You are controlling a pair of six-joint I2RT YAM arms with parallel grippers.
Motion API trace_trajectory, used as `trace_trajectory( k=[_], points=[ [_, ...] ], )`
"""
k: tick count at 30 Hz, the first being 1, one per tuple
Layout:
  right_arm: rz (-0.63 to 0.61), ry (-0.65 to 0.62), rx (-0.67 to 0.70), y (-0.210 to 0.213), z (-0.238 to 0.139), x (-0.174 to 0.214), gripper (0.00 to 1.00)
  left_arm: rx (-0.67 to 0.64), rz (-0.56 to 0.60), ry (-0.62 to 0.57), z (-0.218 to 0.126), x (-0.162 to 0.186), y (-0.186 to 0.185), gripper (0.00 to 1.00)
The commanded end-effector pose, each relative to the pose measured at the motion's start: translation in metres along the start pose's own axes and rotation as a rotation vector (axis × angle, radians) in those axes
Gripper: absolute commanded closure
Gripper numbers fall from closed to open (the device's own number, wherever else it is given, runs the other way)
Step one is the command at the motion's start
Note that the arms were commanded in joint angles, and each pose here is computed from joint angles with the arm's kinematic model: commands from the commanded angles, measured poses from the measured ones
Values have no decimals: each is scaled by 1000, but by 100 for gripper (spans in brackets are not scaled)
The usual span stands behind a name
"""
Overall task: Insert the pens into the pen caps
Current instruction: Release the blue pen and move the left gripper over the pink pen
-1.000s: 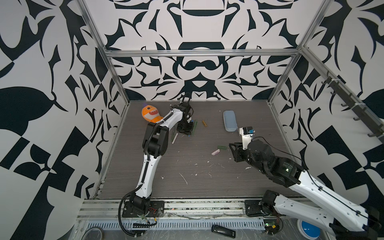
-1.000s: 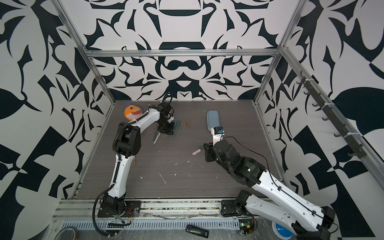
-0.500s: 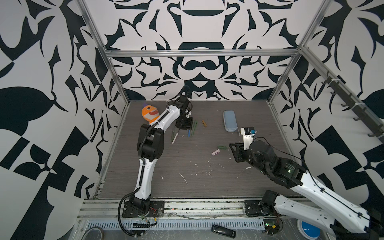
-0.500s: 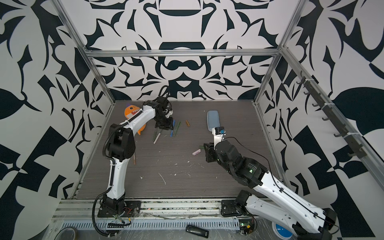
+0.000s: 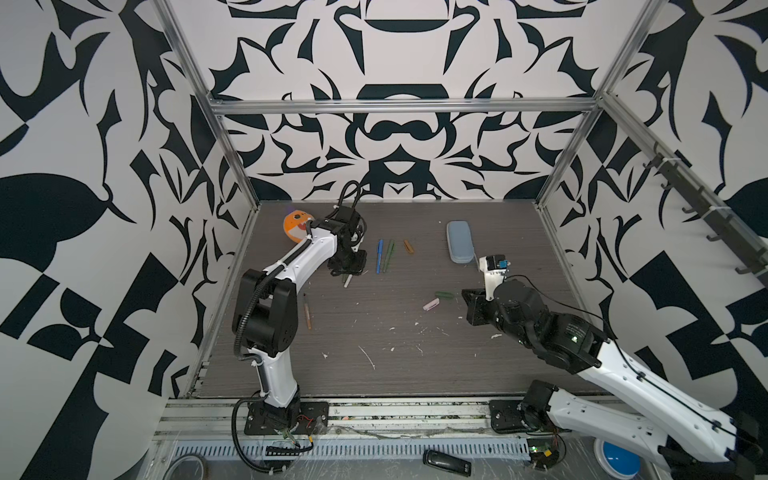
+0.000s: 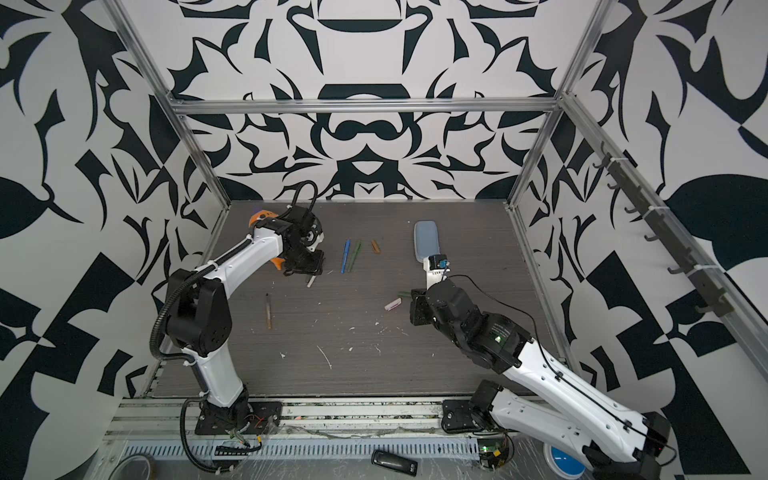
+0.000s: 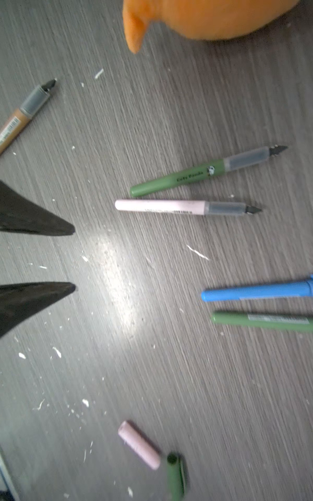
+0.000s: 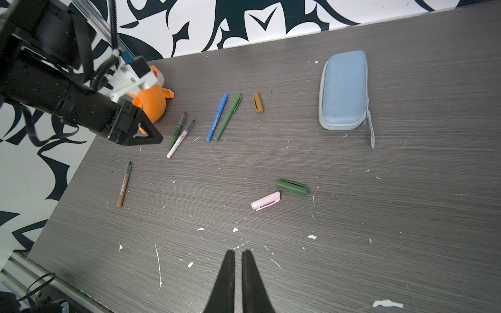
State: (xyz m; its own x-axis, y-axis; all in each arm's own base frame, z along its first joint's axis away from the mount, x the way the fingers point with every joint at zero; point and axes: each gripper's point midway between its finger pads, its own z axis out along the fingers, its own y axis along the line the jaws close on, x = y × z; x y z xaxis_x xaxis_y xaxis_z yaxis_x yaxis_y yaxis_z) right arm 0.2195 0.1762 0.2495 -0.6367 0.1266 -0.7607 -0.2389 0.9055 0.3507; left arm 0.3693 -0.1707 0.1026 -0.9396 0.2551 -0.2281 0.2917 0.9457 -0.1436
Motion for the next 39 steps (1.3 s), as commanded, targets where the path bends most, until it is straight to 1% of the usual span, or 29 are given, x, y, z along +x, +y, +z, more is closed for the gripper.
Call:
trace_trajectory(
  k=[1,8,11,14,18,21,24,33,39],
  points=[
    [25,-33,-19,9,-4,-16,88,-32,39,28,12,-4,8,70],
    [22,-17,-17,10,1,-13,85,-67,45,79,40,-14,17,74],
    [16,-20,-10,8,0,-12,84,-107,42,92,48,-14,25,75],
    [8,-18,-5,7,2,-11,81,-116,37,85,51,-16,27,75],
    [1,-10,-6,8,5,-9,78,-130,39,65,45,-17,28,74],
    [0,-5,-10,10,8,-9,76,-155,43,80,48,-14,33,74],
    [1,-3,-19,12,9,-9,76,-157,46,104,55,-11,34,74],
    [5,-10,-31,12,5,-10,76,-183,48,113,66,-15,40,74],
    [10,-8,-35,12,3,-8,75,-171,52,131,73,-16,38,74]
  ],
)
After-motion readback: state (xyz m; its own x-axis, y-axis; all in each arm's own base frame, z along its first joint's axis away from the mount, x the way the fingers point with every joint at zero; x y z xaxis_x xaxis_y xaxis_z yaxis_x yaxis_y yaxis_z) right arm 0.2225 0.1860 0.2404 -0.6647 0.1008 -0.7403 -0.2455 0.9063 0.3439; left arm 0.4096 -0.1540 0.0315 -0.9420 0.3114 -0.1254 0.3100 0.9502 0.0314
